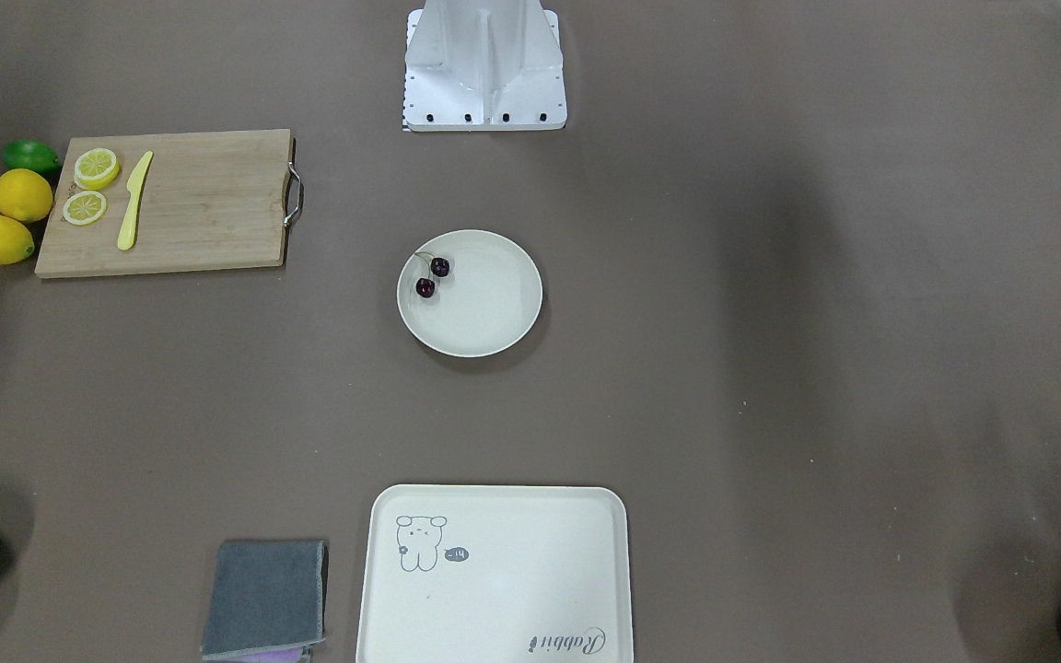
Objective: Place red cherry on plate
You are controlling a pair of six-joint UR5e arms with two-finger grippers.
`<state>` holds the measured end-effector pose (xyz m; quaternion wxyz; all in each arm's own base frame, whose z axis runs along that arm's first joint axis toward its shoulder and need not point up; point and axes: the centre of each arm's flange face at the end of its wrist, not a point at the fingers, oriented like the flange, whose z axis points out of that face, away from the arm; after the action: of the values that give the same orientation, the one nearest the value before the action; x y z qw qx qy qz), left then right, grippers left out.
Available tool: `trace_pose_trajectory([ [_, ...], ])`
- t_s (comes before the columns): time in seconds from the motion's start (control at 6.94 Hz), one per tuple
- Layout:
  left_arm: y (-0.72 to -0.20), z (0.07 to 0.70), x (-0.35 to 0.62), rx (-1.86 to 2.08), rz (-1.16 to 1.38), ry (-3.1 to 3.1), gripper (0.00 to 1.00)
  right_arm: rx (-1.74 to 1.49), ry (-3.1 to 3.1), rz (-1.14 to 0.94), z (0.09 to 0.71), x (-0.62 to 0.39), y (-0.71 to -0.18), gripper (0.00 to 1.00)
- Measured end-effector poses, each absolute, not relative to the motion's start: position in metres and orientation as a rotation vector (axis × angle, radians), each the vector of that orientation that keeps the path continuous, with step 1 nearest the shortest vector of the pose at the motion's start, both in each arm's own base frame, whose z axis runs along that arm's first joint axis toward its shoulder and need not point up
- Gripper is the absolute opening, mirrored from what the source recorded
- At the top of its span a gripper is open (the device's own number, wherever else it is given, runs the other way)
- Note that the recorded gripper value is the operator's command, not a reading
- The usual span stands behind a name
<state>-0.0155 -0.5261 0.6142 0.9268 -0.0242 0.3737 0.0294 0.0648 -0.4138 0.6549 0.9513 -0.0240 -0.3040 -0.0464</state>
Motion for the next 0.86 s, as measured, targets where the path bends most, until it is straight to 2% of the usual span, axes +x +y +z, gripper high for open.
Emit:
trace_pose_trajectory([
  [0.86,-0.5264,0.6130,-0.0156,-0.040,0.064,0.765,0.99,-0.038,-0.619,-0.099,0.6528,0.0642,-0.4158,1.00],
])
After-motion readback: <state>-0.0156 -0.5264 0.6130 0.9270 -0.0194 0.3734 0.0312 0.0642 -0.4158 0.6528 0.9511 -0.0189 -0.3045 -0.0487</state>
